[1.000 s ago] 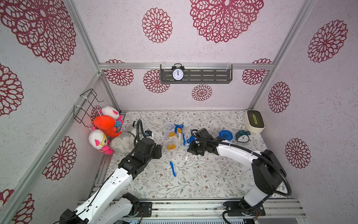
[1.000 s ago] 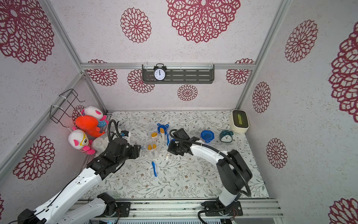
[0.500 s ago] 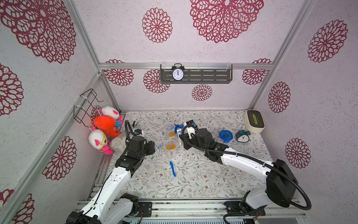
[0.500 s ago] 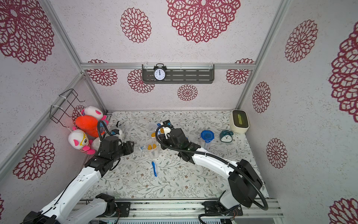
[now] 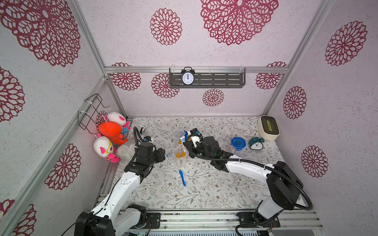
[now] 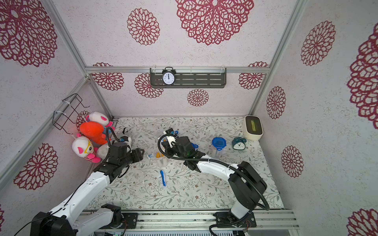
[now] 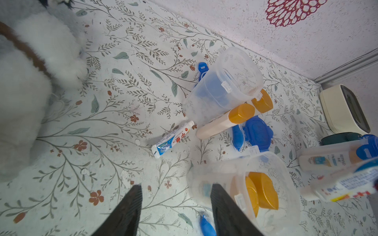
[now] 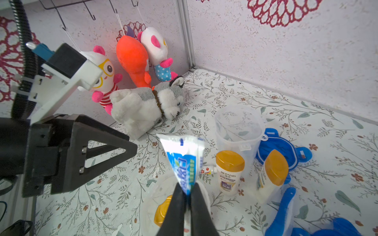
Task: Pack away toiletry kits
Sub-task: Place the toiletry item into the container.
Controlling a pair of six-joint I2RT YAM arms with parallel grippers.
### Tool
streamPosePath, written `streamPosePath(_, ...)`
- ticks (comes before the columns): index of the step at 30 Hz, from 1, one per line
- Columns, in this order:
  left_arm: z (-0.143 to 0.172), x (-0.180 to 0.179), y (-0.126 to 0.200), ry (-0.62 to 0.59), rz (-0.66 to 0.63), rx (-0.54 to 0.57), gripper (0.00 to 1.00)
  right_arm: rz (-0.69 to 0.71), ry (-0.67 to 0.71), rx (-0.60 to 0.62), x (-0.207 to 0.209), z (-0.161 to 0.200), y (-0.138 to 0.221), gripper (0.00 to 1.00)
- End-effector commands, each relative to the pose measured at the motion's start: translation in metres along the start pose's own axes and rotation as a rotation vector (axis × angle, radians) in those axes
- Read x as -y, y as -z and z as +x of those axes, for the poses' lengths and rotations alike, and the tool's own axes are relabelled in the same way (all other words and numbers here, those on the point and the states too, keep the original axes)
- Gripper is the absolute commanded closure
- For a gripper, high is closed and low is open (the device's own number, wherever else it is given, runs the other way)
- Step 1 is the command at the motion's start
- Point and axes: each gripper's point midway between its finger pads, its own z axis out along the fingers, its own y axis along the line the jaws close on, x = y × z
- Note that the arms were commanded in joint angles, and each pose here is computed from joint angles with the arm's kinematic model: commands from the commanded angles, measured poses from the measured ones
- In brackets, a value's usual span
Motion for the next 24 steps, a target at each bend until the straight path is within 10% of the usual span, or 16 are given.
streamPosePath(1, -0.014, 0.006, 0.000, 0.022, 0.027, 0.029, 0.42, -0.074, 0.017, 0.061, -0.016, -0.012, -0.003, 0.90)
streamPosePath(19, 0.003, -0.001, -0.025, 0.047, 0.012, -0.041, 0.42, -0.105, -0.016, 0.048, -0.026, 0.019, -0.008, 0.87)
streamPosePath(24, 0.010, -0.004, -0.034, 0.050, 0.000, -0.076, 0.41, -0.093, -0.017, 0.072, -0.025, 0.018, -0.001, 0.67)
